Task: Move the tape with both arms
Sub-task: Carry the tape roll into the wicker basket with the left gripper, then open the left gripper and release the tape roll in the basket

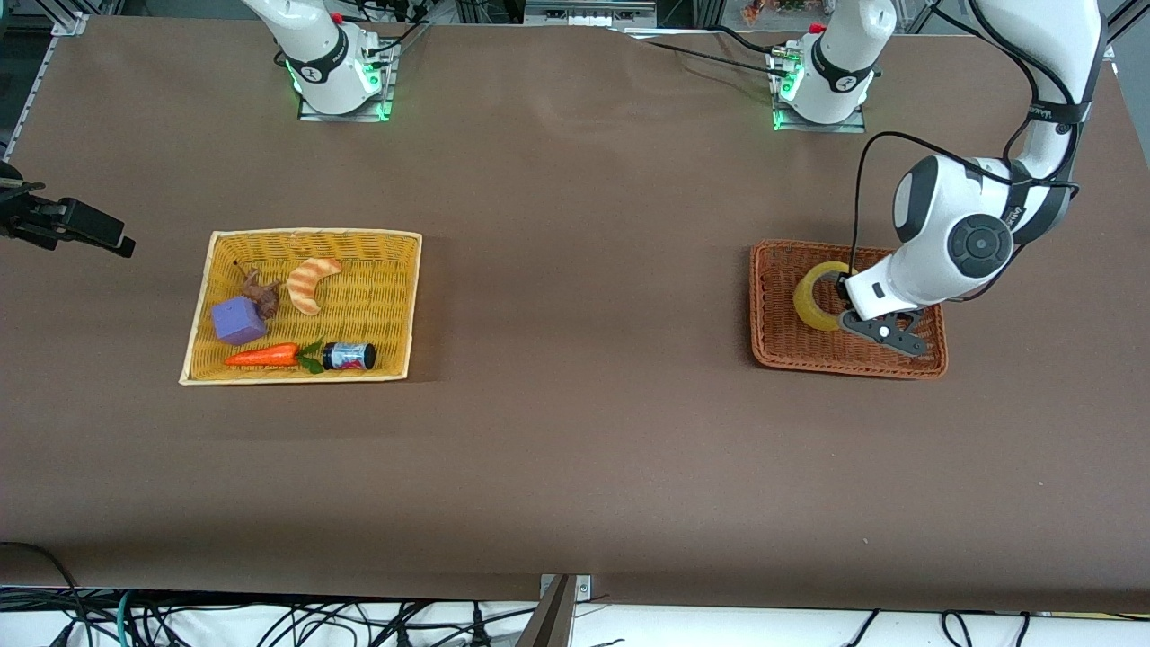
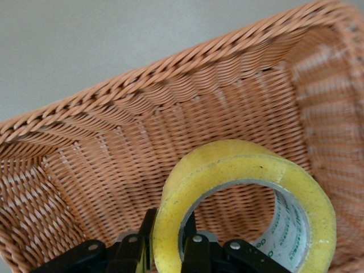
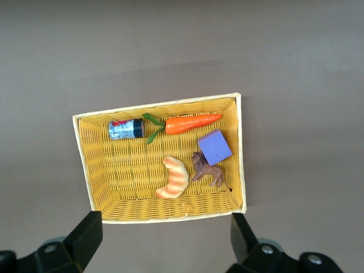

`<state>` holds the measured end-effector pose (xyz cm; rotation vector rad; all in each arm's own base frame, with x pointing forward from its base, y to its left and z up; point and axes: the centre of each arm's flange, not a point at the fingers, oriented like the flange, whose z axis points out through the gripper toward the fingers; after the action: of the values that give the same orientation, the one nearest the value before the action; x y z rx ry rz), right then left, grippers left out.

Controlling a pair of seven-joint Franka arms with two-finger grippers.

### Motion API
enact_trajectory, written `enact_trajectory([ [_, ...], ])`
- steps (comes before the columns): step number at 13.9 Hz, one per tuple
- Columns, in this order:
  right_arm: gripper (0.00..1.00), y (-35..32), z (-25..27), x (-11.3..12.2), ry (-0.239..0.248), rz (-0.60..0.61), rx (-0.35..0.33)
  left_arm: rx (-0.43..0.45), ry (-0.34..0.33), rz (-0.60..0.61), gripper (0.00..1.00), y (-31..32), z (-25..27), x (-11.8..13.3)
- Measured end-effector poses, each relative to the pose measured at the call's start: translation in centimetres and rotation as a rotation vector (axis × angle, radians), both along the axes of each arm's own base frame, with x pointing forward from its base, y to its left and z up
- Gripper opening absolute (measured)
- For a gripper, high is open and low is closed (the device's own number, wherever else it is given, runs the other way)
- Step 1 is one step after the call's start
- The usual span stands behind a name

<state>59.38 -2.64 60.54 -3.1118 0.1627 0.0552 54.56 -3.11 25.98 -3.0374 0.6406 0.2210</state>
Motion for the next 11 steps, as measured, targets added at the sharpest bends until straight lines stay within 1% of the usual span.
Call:
enact_trajectory([
  [2,1.0,0.0,0.0,0.0,0.0,0.001,0.0,-0.003,-0.02,-0.01,0.22,0.3,-1.8,-0.4],
  [4,1.0,0.1,0.0,0.0,0.0,0.001,0.0,-0.003,-0.023,-0.017,0.22,0.0,-3.3,-0.4],
  [5,1.0,0.1,0.0,0.0,0.0,0.001,0.0,-0.003,-0.023,-0.02,0.28,-0.1,-3.7,-0.4],
  [7,1.0,0.1,0.0,0.0,0.0,0.002,0.0,-0.004,-0.028,-0.022,0.46,-0.2,-3.5,-0.3],
  [8,1.0,0.1,0.0,0.0,0.0,0.002,0.0,-0.004,-0.033,-0.022,0.56,-0.2,-3.1,-0.2],
  [11,1.0,0.2,0.0,0.0,0.0,0.004,0.0,-0.006,-0.042,-0.02,0.87,-0.3,-0.1,0.5],
])
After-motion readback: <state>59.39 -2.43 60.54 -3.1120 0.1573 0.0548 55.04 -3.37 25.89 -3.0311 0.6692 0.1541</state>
